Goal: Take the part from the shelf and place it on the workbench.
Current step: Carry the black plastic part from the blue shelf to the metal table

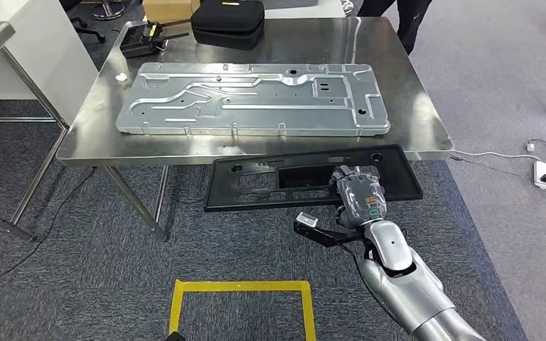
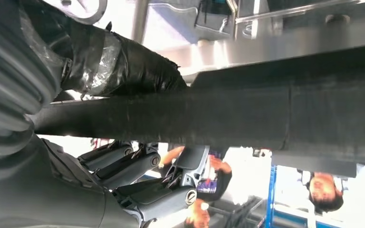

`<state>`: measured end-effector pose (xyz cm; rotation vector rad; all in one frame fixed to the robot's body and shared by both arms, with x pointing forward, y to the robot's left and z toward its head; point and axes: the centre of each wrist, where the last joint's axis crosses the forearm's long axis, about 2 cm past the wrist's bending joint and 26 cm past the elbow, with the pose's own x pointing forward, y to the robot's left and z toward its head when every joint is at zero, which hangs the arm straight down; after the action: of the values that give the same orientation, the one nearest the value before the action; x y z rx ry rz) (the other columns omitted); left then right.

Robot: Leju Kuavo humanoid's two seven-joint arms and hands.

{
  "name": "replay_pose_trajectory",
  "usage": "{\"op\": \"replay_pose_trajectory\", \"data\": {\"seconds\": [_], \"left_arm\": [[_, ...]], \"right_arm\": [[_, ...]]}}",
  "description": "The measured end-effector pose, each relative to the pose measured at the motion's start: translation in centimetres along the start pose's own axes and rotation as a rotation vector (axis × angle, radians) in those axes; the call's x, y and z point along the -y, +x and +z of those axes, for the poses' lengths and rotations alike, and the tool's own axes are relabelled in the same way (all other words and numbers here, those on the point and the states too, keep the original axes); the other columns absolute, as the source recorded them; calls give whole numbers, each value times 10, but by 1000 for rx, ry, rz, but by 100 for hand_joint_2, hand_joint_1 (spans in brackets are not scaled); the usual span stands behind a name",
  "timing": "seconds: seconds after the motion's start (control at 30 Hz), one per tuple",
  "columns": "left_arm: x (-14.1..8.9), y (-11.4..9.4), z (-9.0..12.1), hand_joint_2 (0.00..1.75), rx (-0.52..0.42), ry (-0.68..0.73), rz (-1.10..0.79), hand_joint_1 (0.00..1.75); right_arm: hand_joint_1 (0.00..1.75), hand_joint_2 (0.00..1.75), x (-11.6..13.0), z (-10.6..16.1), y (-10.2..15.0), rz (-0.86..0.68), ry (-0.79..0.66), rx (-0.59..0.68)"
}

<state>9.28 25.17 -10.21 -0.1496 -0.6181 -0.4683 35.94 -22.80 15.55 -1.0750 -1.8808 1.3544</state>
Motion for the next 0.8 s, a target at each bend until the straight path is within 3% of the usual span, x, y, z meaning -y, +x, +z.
{"op": "replay_pose_trajectory", "data": {"seconds": [0.3,0.8], "left_arm": [[2,-1,0,175,11,1,6,0],[2,1,-1,175,15,11,-1,0]], "right_arm": [[175,175,34,-8,-24,19,-106,-32],[175,175,37,-6,-26,17,-107,-28]]}}
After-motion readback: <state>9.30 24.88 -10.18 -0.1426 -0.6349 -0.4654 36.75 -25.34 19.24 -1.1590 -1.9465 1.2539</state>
